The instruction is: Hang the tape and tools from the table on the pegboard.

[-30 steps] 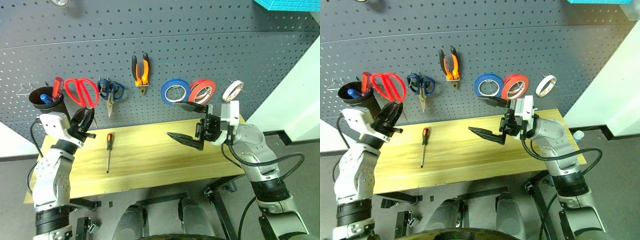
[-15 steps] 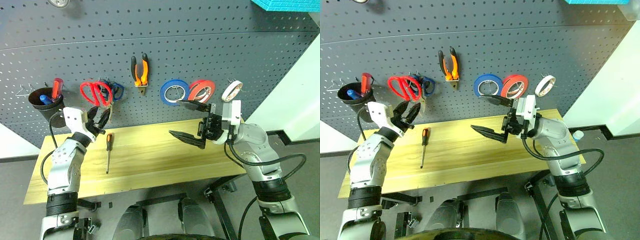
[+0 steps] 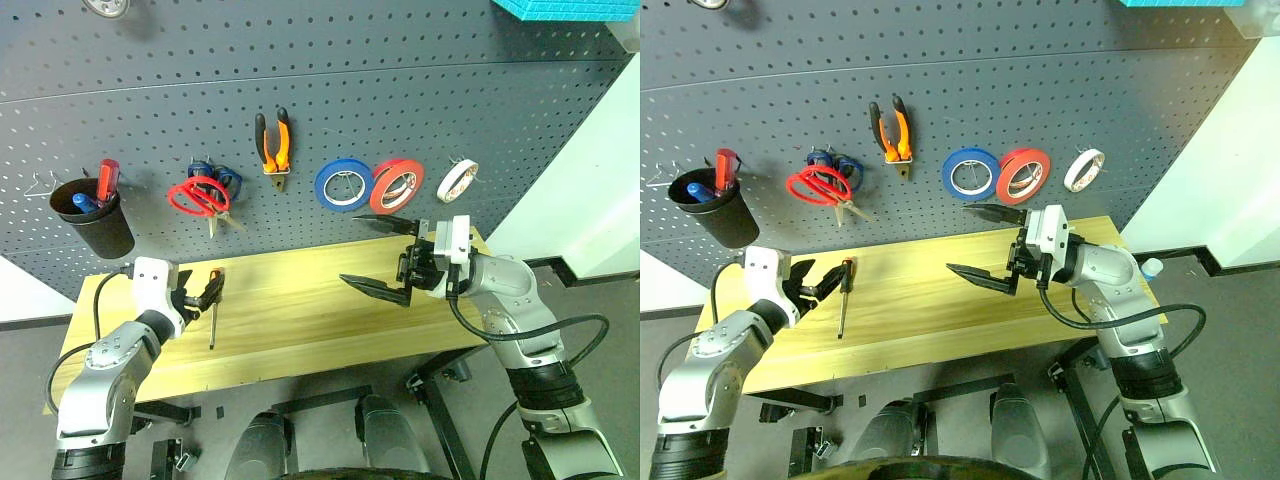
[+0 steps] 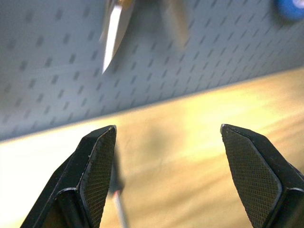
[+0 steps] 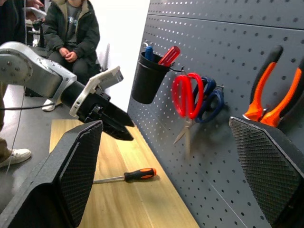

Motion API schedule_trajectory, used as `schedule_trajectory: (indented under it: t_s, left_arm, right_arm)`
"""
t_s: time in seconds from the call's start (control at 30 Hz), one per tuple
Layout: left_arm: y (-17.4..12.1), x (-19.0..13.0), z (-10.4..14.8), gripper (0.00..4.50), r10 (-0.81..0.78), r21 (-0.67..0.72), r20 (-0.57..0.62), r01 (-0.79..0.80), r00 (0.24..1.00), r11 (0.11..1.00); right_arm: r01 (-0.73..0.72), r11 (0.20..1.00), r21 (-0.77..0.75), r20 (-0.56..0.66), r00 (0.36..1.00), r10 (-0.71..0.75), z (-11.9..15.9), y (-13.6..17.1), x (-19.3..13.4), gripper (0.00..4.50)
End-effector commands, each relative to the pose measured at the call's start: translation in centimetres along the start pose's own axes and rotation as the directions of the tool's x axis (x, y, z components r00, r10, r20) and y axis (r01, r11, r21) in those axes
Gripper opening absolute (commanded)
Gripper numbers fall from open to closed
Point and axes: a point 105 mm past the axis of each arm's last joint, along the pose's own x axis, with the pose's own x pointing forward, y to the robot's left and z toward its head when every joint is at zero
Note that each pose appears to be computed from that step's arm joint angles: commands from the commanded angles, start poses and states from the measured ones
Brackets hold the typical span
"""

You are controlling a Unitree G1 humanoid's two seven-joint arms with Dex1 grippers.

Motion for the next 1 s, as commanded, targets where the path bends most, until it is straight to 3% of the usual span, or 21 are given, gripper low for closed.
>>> schedule_trajectory:
  t_s: [0.03,0.1,0.27,0.57,0.87,1.0]
  left_arm:
    - [2.1,0.3,-2.3,4.03,0.111,0.051,-0.163,-0.104,0.980,0.993]
    - [3.1,1.1,-3.7,4.47,0.150,0.020,-0.235,-0.150,0.960,0.989]
    - [5.5,3.9,-5.7,4.47,0.269,-0.028,-0.384,-0.302,0.883,0.953]
    - [5.3,8.5,-5.5,4.47,0.238,-0.083,-0.453,-0.306,0.859,0.948]
    - [4.9,10.4,-6.0,4.47,0.254,-0.049,-0.515,-0.324,0.819,0.945]
    - [4.8,10.9,-5.5,3.52,0.255,-0.057,-0.496,-0.324,0.830,0.944]
  right_arm:
    - [-0.013,1.000,-0.027,0.011,1.000,0.013,0.2,0.2,0.2,4.50]
    - [-0.015,1.000,-0.027,0.007,1.000,0.016,0.1,0.3,0.2,4.50]
    - [-0.013,0.999,-0.029,-0.002,1.000,0.013,-0.1,0.4,0.1,4.50]
    - [-0.023,1.000,-0.001,-0.040,0.999,0.023,-0.7,1.1,-0.4,4.50]
    - [-0.019,1.000,0.014,-0.086,0.996,0.020,-1.4,1.6,-1.1,4.50]
    - [-0.049,0.997,0.059,-0.146,0.988,0.057,-2.3,2.4,-1.8,4.50]
